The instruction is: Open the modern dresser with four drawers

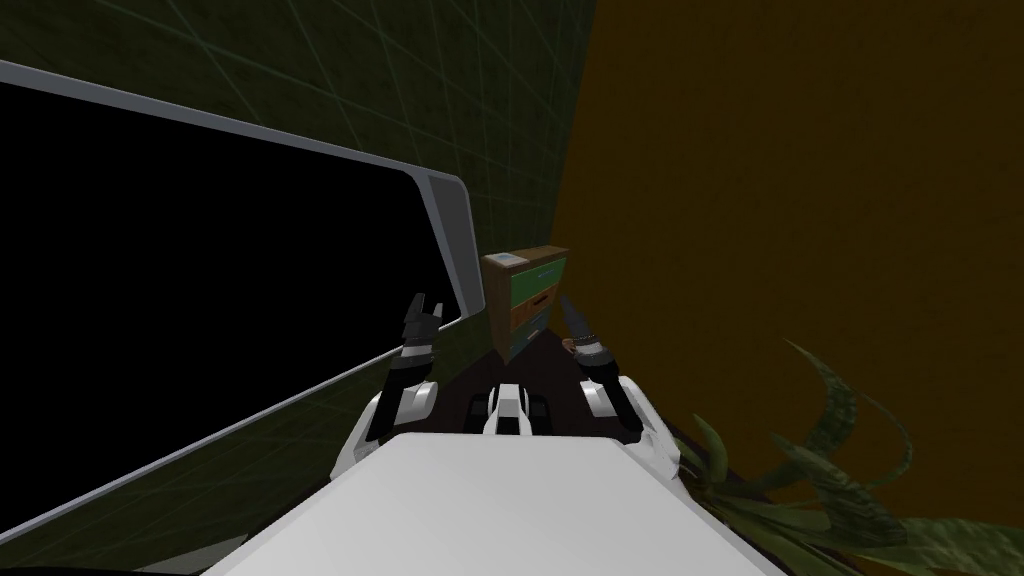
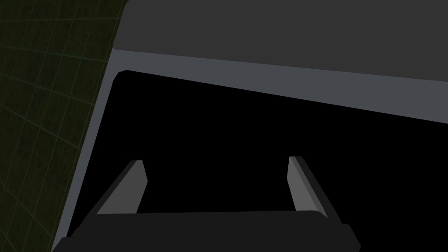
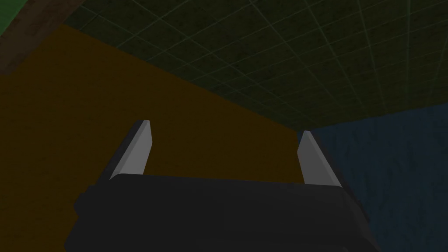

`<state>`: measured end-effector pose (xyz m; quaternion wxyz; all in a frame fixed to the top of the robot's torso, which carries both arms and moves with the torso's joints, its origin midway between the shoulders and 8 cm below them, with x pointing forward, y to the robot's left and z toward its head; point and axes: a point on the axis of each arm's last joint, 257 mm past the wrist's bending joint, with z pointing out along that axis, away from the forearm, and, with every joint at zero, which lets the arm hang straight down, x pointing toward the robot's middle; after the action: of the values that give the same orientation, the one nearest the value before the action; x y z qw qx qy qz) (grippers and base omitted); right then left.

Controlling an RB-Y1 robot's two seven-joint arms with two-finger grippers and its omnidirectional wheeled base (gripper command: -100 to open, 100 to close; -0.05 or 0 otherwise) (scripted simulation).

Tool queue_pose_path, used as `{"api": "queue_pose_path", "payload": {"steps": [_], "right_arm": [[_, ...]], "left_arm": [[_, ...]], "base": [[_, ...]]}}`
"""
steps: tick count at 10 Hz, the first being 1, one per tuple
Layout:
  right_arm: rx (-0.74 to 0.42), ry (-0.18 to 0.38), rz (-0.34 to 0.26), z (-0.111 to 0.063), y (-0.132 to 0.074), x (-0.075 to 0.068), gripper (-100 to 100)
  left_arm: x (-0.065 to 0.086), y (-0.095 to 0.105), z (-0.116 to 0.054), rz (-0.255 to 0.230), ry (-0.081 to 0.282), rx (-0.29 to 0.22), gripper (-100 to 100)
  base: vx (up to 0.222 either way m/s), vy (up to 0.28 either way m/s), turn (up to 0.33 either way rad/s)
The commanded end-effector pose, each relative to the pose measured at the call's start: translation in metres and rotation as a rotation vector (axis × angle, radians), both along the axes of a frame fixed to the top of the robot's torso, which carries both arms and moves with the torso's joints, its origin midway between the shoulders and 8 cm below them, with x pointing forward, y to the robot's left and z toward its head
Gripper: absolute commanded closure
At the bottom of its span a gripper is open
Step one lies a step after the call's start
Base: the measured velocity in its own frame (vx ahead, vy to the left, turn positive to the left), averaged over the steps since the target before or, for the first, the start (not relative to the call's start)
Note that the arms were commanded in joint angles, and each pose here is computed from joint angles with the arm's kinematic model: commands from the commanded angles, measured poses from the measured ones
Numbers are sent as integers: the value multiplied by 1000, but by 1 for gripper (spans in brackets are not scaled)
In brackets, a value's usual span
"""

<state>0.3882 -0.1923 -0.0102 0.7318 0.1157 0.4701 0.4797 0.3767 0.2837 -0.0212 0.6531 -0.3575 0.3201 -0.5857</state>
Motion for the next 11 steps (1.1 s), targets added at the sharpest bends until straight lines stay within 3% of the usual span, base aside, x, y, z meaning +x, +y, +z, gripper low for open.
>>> {"api": "queue_pose_path", "payload": {"steps": [1, 3, 10, 11], "right_arm": [[-110, -8, -22, -6, 9, 6, -100], [-246, -21, -43, -15, 20, 13, -100], [-504, -69, -103, -30, 34, 26, -100], [-586, -84, -119, -36, 37, 31, -100]], "left_arm": [[0, 0, 0, 0, 0, 0, 0], [0, 0, 0, 0, 0, 0, 0], [0, 0, 0, 0, 0, 0, 0], [0, 0, 0, 0, 0, 0, 0]], "base": [[25, -22, 35], [33, -26, 92], [25, -21, 58], [29, -25, 67]]}}
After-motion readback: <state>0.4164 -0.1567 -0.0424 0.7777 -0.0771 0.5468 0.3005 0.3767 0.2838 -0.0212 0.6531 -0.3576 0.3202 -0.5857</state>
